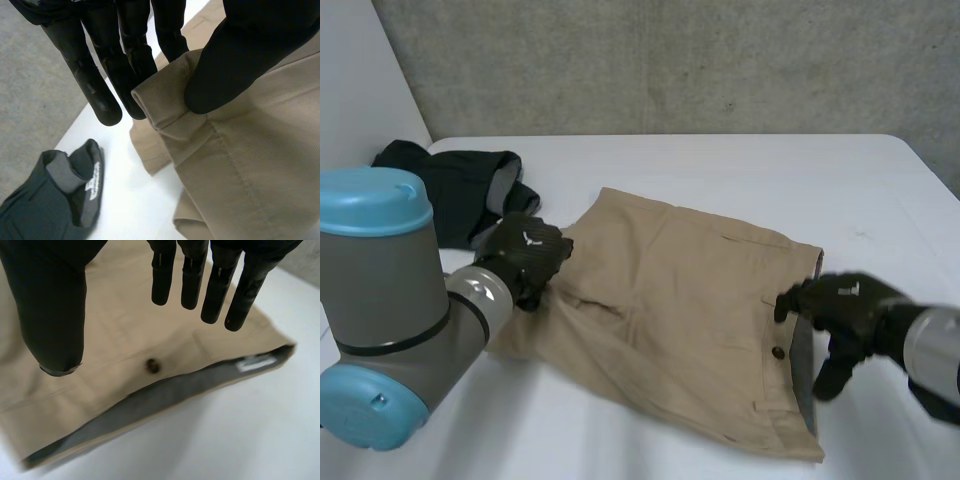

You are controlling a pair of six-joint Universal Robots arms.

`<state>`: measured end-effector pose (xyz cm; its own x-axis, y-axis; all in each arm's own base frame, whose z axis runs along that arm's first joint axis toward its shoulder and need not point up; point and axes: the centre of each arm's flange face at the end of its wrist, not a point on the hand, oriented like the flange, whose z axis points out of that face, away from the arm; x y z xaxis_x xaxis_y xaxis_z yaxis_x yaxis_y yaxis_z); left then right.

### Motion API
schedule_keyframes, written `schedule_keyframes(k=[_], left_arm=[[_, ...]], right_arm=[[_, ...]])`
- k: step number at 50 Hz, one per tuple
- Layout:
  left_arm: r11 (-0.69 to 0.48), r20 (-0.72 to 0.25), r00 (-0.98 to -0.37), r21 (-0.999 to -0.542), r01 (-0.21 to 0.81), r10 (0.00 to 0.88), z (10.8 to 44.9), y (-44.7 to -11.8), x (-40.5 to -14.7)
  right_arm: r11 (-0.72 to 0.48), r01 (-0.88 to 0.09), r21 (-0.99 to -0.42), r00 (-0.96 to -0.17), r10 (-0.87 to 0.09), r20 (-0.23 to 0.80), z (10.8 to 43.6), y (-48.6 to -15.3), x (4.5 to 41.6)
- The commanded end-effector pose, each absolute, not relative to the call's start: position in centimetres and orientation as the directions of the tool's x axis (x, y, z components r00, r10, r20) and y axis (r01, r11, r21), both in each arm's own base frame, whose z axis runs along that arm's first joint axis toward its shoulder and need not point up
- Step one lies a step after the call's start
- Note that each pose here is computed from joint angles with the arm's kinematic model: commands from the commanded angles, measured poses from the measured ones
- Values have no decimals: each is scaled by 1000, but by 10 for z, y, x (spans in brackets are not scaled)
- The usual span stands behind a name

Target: Fold the laundry.

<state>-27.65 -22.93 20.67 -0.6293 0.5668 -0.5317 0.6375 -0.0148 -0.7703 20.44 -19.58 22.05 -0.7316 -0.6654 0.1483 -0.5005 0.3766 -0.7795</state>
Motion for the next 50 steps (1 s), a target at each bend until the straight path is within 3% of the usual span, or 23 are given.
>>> schedule_keyframes(k=[1,11,17,24,27,32,35,43,50], left_arm=[[-36,-540,-642,-780,625,544,216,-239,-279],[-12,-509,-671,-801,598,540,212,-254,-286],[-1,-497,-684,-810,587,534,211,-260,-286],[3,-492,-686,-811,585,535,208,-265,-288],[2,-491,-684,-812,584,539,205,-267,-290],[-15,-494,-689,-818,575,531,200,-284,-300],[-43,-499,-701,-828,559,510,199,-299,-308],[-220,-521,-742,-853,473,423,195,-354,-346],[-309,-517,-767,-852,422,380,176,-393,-371]], right_arm=[[406,-485,-775,-725,-681,97,204,-156,201],[313,-456,-833,-714,-687,133,184,-141,207],[345,-457,-820,-701,-707,94,162,-144,216],[334,-495,-802,-679,-725,117,148,-147,227],[307,-481,-821,-698,-701,147,152,-164,231],[138,-423,-896,-723,-647,242,188,-208,245],[97,-408,-908,-737,-622,264,200,-228,251],[75,-448,-891,-797,-485,360,201,-304,266],[87,-563,-822,-779,-389,492,171,-350,269]])
